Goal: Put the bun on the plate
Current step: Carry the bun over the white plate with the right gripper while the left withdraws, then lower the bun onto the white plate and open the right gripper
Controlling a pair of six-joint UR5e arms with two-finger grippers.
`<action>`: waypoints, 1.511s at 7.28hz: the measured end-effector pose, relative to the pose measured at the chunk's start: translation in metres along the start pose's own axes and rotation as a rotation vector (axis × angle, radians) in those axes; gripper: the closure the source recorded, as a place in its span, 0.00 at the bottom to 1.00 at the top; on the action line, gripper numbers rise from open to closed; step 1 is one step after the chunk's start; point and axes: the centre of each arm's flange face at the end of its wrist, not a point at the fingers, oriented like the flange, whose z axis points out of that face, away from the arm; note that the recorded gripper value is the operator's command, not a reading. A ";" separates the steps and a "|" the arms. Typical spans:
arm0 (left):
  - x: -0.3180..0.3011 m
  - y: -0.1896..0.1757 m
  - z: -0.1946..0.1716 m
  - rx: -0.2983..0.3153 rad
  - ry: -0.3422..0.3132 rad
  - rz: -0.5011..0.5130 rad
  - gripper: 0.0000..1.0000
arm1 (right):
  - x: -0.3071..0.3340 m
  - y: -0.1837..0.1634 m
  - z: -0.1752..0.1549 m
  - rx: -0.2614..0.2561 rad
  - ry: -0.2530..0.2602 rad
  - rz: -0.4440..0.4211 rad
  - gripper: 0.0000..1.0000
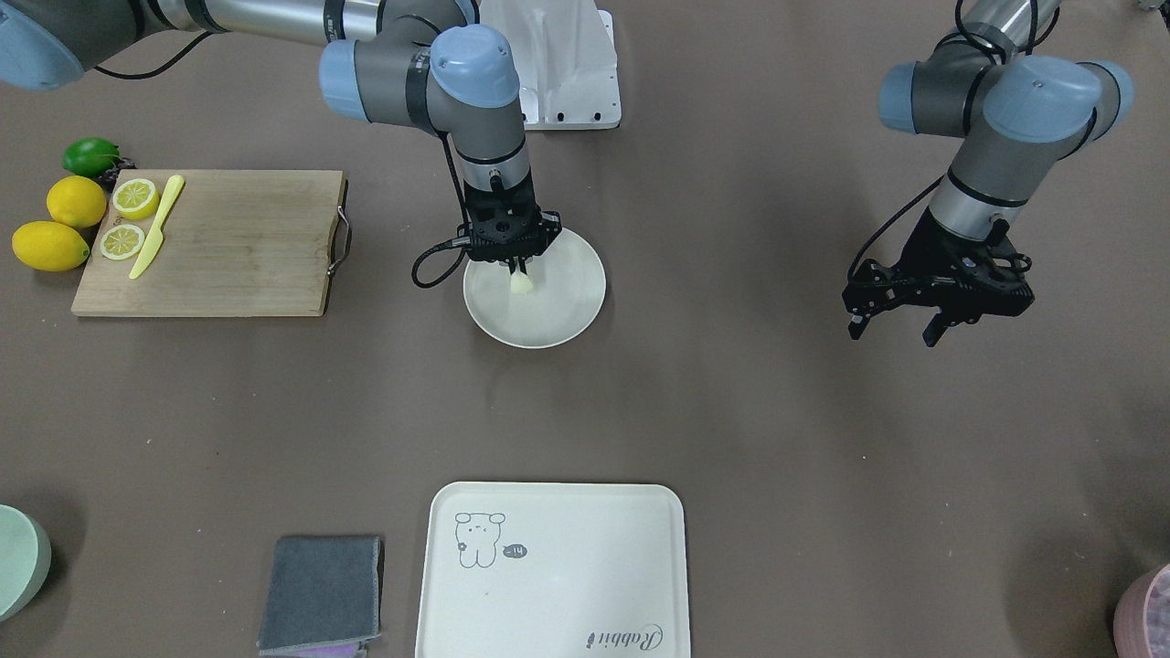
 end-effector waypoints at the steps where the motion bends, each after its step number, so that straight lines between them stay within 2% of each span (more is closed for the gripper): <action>1: -0.001 0.000 0.000 0.000 -0.001 -0.001 0.02 | 0.000 0.000 0.002 0.002 0.000 0.002 0.00; 8: -0.010 0.004 0.000 -0.002 -0.013 -0.015 0.02 | -0.010 0.013 0.004 -0.019 0.009 0.046 0.00; 10: -0.018 -0.002 -0.005 0.011 -0.022 -0.022 0.02 | -0.028 0.004 -0.022 -0.036 0.019 0.059 0.00; 11: -0.026 -0.010 -0.012 0.031 -0.028 -0.030 0.02 | -0.027 -0.013 -0.044 -0.050 0.018 0.081 0.00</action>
